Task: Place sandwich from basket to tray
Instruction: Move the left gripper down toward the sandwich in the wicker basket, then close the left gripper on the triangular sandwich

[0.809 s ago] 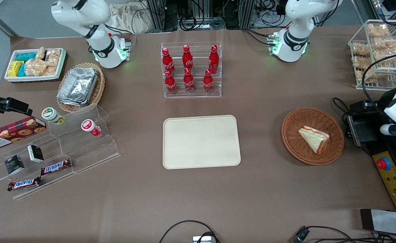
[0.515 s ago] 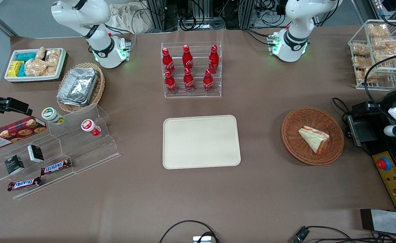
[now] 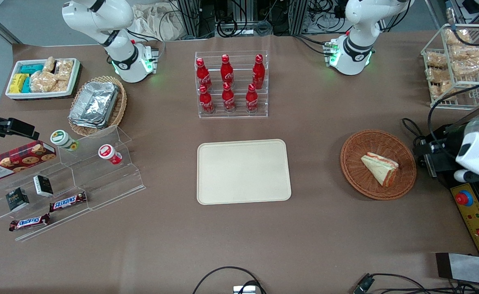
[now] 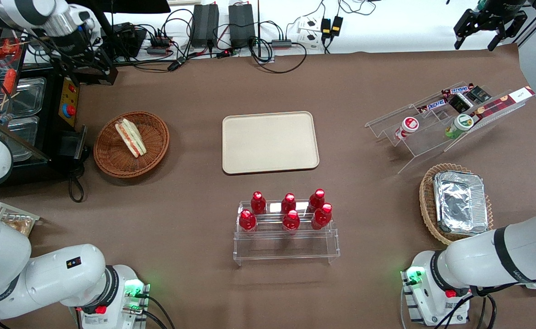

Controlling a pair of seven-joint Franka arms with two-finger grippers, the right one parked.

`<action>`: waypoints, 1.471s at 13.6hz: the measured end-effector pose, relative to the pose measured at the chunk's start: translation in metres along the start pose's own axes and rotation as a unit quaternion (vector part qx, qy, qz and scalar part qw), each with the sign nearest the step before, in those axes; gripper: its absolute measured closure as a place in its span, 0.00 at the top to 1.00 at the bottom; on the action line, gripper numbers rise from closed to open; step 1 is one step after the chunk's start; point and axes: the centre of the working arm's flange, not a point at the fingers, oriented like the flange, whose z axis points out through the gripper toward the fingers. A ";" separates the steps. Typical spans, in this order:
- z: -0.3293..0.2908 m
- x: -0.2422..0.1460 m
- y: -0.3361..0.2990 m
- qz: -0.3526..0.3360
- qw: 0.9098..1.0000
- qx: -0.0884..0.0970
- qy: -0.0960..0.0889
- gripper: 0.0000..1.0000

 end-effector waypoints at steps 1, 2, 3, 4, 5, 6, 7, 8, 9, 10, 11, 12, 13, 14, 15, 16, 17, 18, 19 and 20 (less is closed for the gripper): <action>0.023 0.004 0.003 -0.040 0.999 -0.005 0.010 1.00; 0.045 0.007 0.006 -0.066 0.998 -0.011 0.019 1.00; 0.070 0.008 0.007 -0.080 0.996 -0.016 0.024 1.00; 0.095 0.009 0.006 -0.089 0.995 -0.020 0.027 1.00; 0.120 0.010 0.000 -0.096 0.995 -0.025 0.030 1.00; 0.144 0.009 -0.008 -0.102 0.994 -0.029 0.031 1.00; 0.164 0.007 -0.014 -0.106 0.993 -0.033 0.032 1.00; 0.178 0.004 -0.017 -0.109 0.993 -0.036 0.032 1.00; 0.188 0.003 -0.018 -0.109 0.993 -0.037 0.032 1.00; 0.195 0.002 -0.017 -0.108 0.993 -0.038 0.029 1.00; 0.201 0.002 -0.016 -0.107 0.993 -0.038 0.026 1.00; 0.205 0.002 -0.015 -0.107 0.993 -0.039 0.024 0.91; 0.209 0.003 -0.015 -0.107 0.993 -0.041 0.023 0.81; 0.211 0.005 -0.014 -0.107 0.993 -0.042 0.025 0.63; 0.209 0.006 -0.014 -0.107 0.993 -0.044 0.027 0.52; 0.205 0.008 -0.014 -0.107 0.993 -0.046 0.032 0.44; 0.199 0.012 -0.013 -0.108 0.992 -0.048 0.038 0.37; 0.191 0.015 -0.013 -0.108 0.992 -0.049 0.042 0.34; 0.180 0.017 -0.012 -0.107 0.992 -0.046 0.039 0.33; 0.163 0.019 -0.009 -0.104 0.993 -0.040 0.029 0.32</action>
